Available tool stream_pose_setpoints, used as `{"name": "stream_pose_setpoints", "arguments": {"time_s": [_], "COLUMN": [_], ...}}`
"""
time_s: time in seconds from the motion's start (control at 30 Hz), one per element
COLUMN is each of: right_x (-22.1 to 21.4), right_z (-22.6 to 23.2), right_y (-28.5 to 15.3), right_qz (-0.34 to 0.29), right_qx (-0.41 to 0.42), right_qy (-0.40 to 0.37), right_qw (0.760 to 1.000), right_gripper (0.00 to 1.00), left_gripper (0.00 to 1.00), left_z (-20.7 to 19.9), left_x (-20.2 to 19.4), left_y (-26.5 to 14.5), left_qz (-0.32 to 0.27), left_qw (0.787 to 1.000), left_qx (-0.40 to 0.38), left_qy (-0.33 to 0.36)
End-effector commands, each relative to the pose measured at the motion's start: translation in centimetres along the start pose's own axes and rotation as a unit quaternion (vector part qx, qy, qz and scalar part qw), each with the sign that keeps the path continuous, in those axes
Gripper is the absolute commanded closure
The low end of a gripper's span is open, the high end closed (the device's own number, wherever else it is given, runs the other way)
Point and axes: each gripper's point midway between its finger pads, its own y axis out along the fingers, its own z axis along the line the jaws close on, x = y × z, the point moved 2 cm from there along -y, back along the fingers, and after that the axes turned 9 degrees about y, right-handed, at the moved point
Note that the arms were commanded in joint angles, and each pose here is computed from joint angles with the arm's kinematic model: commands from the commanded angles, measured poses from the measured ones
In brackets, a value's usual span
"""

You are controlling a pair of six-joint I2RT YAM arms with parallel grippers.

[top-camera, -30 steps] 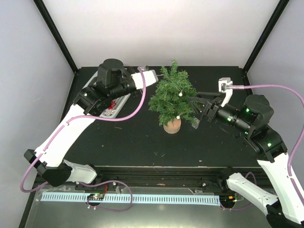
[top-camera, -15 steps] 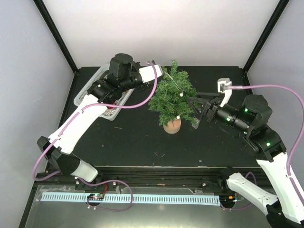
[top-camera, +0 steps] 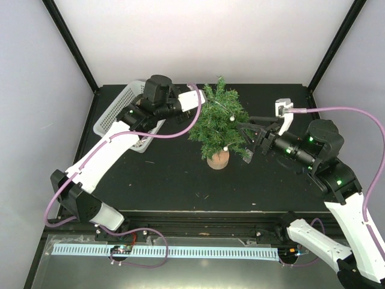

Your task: Decorate the small christmas tree

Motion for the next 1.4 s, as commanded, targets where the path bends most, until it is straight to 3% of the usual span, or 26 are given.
{"name": "stream_pose_setpoints", "arguments": {"time_s": [0.0,0.1,0.3,0.43,0.73,0.9,1.13,1.37], "right_x": [0.1,0.2,0.4,0.6,0.3,-0.9,-5.3,-10.0], "right_z": [0.2,0.1,0.1,-0.1,-1.5,-4.2,-10.7,-14.2], "right_y": [-0.1,-0.1,-0.2,-0.4,-0.5,-0.7,-3.2,-4.8], "right_qz": [0.001,0.001,-0.001,-0.008,-0.018,-0.011,0.006,0.048], "right_qx": [-0.001,-0.005,-0.012,-0.019,-0.053,-0.116,-0.265,-0.324], "right_qy": [-0.011,-0.013,-0.018,-0.024,-0.026,-0.018,0.017,0.056], "right_qw": [1.0,1.0,1.0,1.0,0.998,0.993,0.964,0.943], "right_gripper": [0.26,0.26,0.26,0.26,0.26,0.26,0.3,0.3], "left_gripper": [0.96,0.8,0.39,0.29,0.22,0.22,0.28,0.3], "left_z": [-0.1,-0.2,-0.7,-0.4,3.0,5.0,7.1,9.3], "left_x": [0.6,0.3,0.1,-0.2,-2.3,-4.1,-13.0,-23.0], "left_y": [-0.1,0.1,-0.3,-1.3,-6.0,-9.7,-9.1,-8.0], "left_qz": [-0.024,-0.022,-0.034,-0.047,-0.068,-0.1,0.001,0.141], "left_qw": [1.0,0.999,0.997,0.994,0.989,0.978,0.966,0.938], "left_qx": [-0.005,-0.005,-0.026,-0.039,0.0,0.005,0.043,0.081], "left_qy": [-0.019,-0.03,-0.058,-0.086,-0.132,-0.185,-0.255,-0.307]}}
